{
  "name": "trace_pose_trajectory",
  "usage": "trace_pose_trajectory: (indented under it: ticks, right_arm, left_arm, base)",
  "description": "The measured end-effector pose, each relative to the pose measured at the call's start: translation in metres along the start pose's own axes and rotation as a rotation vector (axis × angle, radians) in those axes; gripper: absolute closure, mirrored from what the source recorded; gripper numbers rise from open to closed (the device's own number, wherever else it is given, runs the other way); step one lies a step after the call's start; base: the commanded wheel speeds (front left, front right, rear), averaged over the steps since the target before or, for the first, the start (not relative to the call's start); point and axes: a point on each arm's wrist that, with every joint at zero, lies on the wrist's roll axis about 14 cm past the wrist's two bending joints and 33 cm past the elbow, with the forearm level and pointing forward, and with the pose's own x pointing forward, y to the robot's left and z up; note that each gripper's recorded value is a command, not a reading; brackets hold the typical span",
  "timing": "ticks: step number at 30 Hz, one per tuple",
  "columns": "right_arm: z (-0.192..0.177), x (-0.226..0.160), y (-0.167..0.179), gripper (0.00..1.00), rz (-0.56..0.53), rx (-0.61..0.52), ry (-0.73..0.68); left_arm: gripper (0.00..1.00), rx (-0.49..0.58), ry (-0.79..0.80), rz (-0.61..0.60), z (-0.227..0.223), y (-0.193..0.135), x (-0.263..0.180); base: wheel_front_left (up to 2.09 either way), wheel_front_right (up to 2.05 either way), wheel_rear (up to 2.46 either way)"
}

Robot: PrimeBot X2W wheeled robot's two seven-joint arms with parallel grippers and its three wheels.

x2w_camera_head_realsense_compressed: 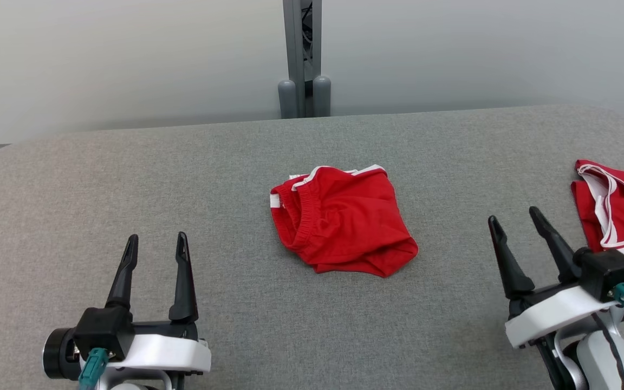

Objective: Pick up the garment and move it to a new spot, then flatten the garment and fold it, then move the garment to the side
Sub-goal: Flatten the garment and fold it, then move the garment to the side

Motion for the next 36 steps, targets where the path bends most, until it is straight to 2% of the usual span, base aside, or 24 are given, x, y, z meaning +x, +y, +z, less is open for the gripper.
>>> trace_pose_trajectory:
  ticks: [2, 18, 19, 20, 21, 26, 36]
  right_arm:
    - [-0.004, -0.004, 0.002, 0.0, -0.023, 0.035, 0.0]
    - [-0.018, 0.003, 0.014, 0.0, 0.005, 0.04, 0.027]
    - [-0.018, 0.007, 0.016, 0.53, 0.017, 0.036, 0.028]
    - [-0.017, 0.012, 0.016, 0.86, 0.025, 0.035, 0.026]
    - [-0.016, 0.018, 0.017, 1.0, 0.034, 0.036, 0.023]
    - [-0.023, 0.057, 0.035, 1.0, 0.138, 0.044, 0.049]
    - [-0.081, 0.114, 0.066, 1.0, 0.308, 0.062, 0.284]
  left_arm:
    - [0.0, 0.01, 0.004, -0.004, -0.001, -0.001, 0.0]
    - [0.0, 0.021, 0.04, 0.004, -0.012, 0.006, -0.01]
    - [0.0, 0.02, 0.048, 0.007, -0.014, 0.007, -0.01]
    - [0.0, 0.019, 0.054, 0.009, -0.016, 0.007, -0.01]
    - [0.0, 0.02, 0.06, 0.011, -0.018, 0.008, -0.01]
    - [0.0, 0.033, 0.094, 0.039, -0.03, 0.017, -0.005]
    - [0.0, 0.073, 0.102, 0.107, -0.032, 0.039, 0.002]
  base:
    - [0.0, 0.0, 0.0]
    - [0.0, 0.0, 0.0]
    - [0.0, 0.0, 0.0]
    - [0.0, 0.0, 0.0]
    - [0.0, 0.0, 0.0]
    - [0.0, 0.0, 0.0]
    - [0.0, 0.0, 0.0]
